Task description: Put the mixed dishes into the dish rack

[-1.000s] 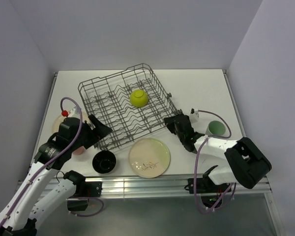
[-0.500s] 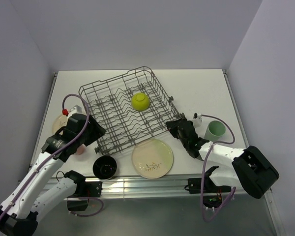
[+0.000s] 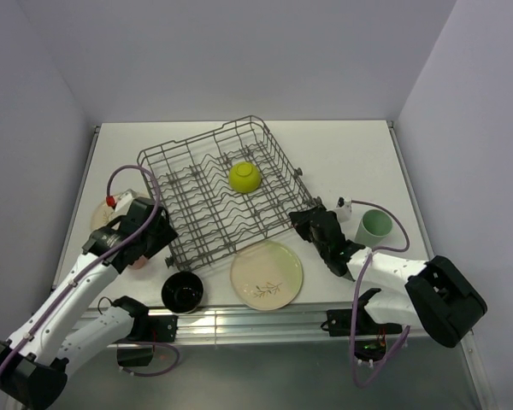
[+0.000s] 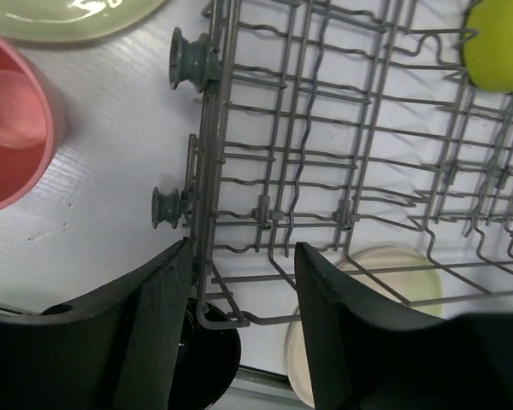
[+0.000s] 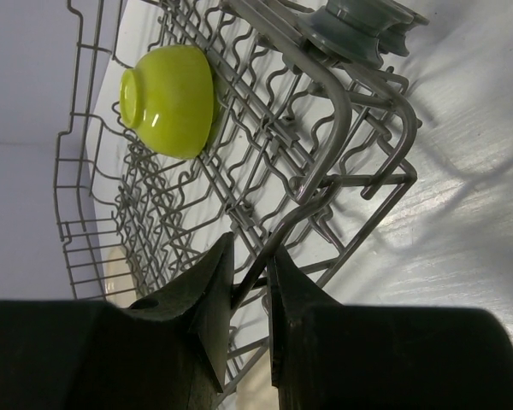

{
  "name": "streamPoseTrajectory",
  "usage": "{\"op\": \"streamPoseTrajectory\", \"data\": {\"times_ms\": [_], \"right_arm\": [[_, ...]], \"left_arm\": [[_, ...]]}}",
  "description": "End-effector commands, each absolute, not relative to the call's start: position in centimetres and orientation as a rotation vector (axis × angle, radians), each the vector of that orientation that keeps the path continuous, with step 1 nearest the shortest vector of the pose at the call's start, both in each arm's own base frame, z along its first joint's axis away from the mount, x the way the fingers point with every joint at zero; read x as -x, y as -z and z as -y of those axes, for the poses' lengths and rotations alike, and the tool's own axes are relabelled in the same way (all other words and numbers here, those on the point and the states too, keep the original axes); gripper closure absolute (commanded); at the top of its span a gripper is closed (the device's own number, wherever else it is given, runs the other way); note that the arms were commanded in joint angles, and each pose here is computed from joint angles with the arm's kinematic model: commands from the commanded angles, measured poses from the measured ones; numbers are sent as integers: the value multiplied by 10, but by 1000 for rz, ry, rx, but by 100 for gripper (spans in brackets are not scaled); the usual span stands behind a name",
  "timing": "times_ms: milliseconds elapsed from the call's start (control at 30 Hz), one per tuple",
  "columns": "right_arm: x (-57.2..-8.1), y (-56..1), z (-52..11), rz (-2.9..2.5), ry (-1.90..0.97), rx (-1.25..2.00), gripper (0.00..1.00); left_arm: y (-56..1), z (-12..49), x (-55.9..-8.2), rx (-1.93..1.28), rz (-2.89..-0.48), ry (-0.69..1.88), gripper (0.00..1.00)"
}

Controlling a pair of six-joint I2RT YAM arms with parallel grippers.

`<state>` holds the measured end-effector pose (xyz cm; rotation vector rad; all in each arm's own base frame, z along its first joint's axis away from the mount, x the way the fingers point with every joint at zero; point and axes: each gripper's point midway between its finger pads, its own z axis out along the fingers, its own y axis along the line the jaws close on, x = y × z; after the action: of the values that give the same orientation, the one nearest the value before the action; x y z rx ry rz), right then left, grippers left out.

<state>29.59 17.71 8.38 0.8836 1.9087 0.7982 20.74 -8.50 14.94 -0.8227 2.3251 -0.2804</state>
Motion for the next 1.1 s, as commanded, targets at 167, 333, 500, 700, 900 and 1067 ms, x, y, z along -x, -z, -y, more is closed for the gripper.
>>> {"op": "streamPoseTrajectory", "data": {"times_ms": [167, 333, 500, 700, 900, 1067], "right_arm": [[-288, -92, -188, -1921, -875, -784, 100], [-286, -89, -188, -1924, -892, -775, 100], [-279, -78, -180, -1927, -885, -798, 100], [-270, -70, -173, -1923, -885, -809, 100], [-268, -70, -175, -1938, -894, -793, 100], [-269, -68, -189, -1982, -944, -763, 100]], "left_arm": [[-113, 88, -210, 943, -2342, 212, 42], [-89, 92, -216, 972, -2354, 187, 46], [-77, 103, -236, 945, -2375, 168, 89], [-89, 124, -273, 862, -2395, 170, 100], [-95, 135, -299, 824, -2387, 171, 100], [-99, 136, -316, 816, -2383, 197, 100]]}}
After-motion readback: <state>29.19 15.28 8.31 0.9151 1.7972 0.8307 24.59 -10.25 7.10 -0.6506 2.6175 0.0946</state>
